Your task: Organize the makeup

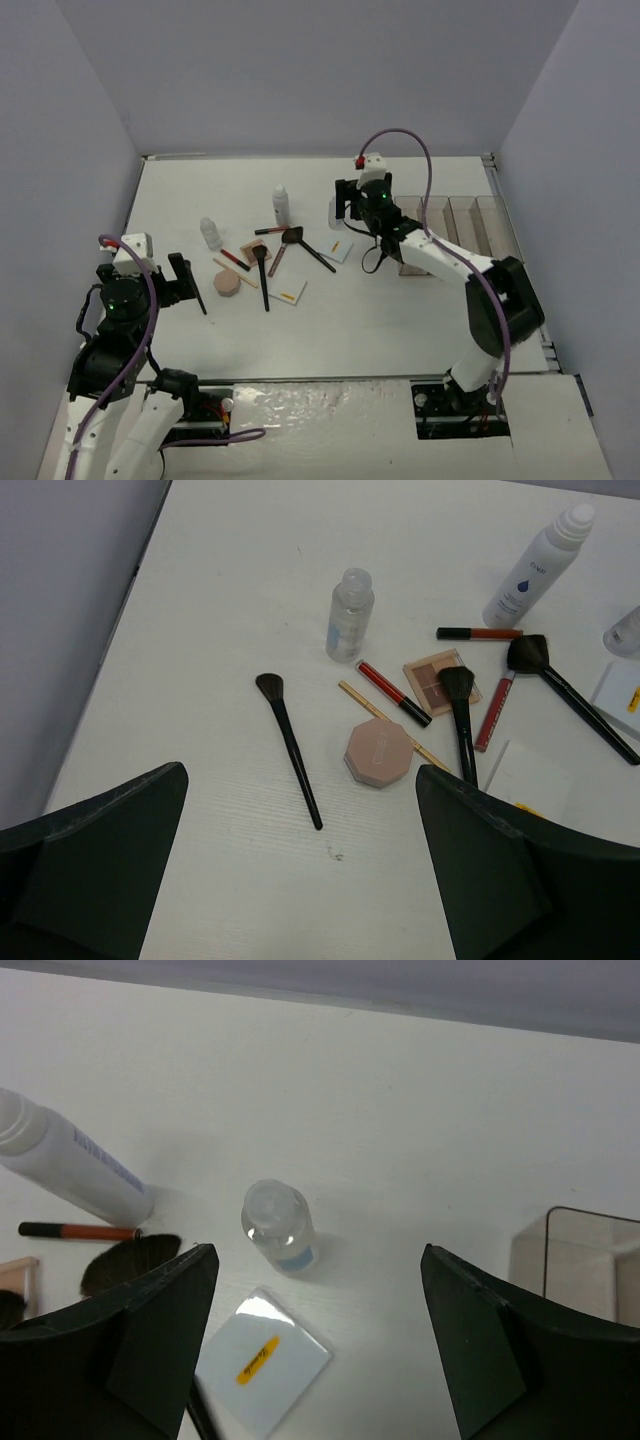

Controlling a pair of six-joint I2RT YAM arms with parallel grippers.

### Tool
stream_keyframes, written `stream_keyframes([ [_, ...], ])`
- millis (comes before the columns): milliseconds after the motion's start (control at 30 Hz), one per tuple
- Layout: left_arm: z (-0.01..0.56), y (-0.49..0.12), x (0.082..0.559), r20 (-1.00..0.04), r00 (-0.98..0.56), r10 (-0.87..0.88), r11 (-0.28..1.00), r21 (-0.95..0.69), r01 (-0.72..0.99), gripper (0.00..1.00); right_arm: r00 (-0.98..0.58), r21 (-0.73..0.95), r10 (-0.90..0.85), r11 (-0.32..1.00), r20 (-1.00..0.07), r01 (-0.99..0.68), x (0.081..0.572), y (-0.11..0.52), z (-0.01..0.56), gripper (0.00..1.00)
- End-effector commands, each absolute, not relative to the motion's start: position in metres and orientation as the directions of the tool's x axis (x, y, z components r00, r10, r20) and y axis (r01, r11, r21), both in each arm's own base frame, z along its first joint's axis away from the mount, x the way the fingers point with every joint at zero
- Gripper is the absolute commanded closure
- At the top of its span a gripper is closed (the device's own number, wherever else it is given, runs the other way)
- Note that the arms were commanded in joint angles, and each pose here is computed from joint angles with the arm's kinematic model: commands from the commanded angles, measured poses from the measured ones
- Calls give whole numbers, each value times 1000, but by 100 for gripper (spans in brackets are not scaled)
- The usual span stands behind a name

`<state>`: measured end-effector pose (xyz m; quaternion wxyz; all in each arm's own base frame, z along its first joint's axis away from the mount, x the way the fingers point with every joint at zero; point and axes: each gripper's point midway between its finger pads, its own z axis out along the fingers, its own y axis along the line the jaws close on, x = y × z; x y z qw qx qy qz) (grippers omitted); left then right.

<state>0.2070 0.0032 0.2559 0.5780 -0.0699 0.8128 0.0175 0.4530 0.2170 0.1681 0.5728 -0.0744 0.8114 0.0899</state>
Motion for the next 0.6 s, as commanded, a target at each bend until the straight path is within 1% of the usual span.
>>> stream_keyframes([
  [0, 277, 3, 214, -964, -244, -103, 989, -74, -128, 3, -167, 63, 21, 965, -986, -254, 499, 244, 202, 25],
  [33, 277, 2, 215, -964, -245, -104, 989, -75, -125, 3, -159, 65, 25, 965, -987, -256, 504, 247, 203, 26],
  [133, 275, -1, 216, -962, -253, -103, 991, -77, -111, 3, -177, 54, 7, 964, -984, -259, 521, 257, 182, 30],
  [233, 275, -1, 216, -962, -253, -103, 991, -77, -110, 3, -175, 58, 11, 962, -985, -266, 531, 265, 179, 37],
  [300, 275, 0, 215, -962, -252, -102, 991, -75, -113, 3, -191, 68, 15, 960, -981, -271, 535, 269, 168, 41],
  [433, 275, -1, 215, -962, -252, -102, 991, -75, -113, 3, -206, 88, 29, 955, -978, -283, 533, 273, 163, 53],
  [567, 275, -1, 215, -962, -253, -102, 991, -76, -108, 3, -210, 97, 37, 954, -977, -282, 526, 269, 164, 54],
])
